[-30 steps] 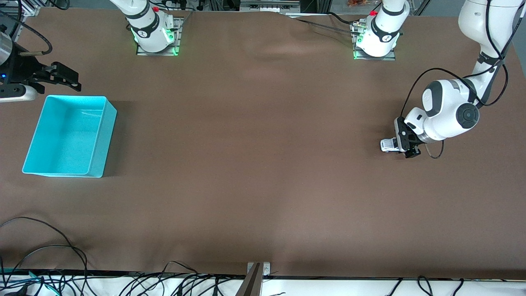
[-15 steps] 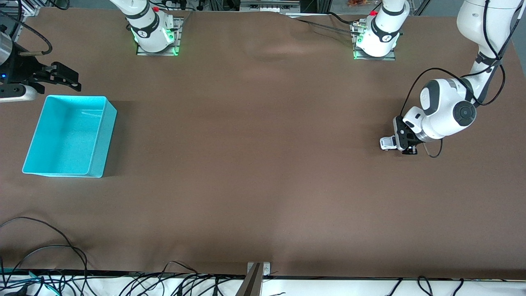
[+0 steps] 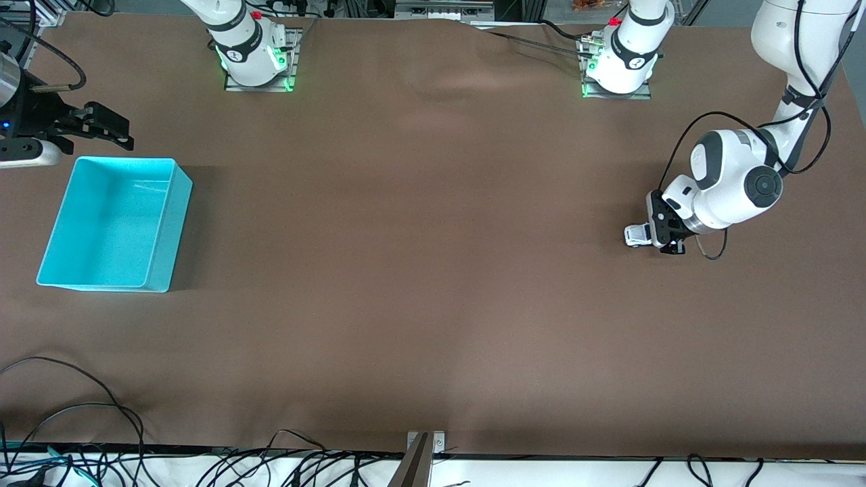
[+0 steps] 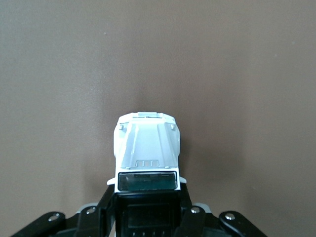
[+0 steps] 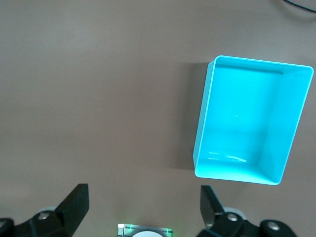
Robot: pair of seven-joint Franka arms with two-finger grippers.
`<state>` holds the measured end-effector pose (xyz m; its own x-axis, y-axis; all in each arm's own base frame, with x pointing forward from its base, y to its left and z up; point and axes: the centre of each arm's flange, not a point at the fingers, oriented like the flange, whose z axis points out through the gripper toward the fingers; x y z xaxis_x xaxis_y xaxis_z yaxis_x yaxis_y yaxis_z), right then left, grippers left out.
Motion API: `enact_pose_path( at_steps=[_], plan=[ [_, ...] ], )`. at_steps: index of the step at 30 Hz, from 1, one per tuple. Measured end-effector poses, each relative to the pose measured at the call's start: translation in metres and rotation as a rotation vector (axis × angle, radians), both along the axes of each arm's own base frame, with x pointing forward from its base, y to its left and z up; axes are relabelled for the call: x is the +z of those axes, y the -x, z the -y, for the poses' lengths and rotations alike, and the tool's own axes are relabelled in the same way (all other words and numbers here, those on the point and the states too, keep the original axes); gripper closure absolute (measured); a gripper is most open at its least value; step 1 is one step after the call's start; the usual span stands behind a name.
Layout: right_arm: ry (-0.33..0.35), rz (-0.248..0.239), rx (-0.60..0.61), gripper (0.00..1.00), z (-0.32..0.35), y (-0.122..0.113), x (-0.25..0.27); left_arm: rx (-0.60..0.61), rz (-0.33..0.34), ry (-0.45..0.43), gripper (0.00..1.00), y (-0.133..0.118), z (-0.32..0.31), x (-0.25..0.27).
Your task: Wind and store white jeep toy
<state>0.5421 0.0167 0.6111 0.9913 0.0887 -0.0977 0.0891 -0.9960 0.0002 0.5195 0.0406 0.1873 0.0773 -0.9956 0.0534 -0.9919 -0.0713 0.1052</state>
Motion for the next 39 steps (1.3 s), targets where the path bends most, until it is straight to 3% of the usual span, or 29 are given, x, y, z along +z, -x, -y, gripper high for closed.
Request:
enact_pose_path(
  at_steps=[8,39],
  plan=[
    [0.000,0.000,0.000,0.00,0.000,0.000,0.000,-0.029,0.001,0.004,0.48,0.001,-0.009,-0.001],
    [0.000,0.000,0.000,0.00,0.000,0.000,0.000,-0.102,0.021,-0.012,0.48,0.005,-0.156,-0.001]
  ],
)
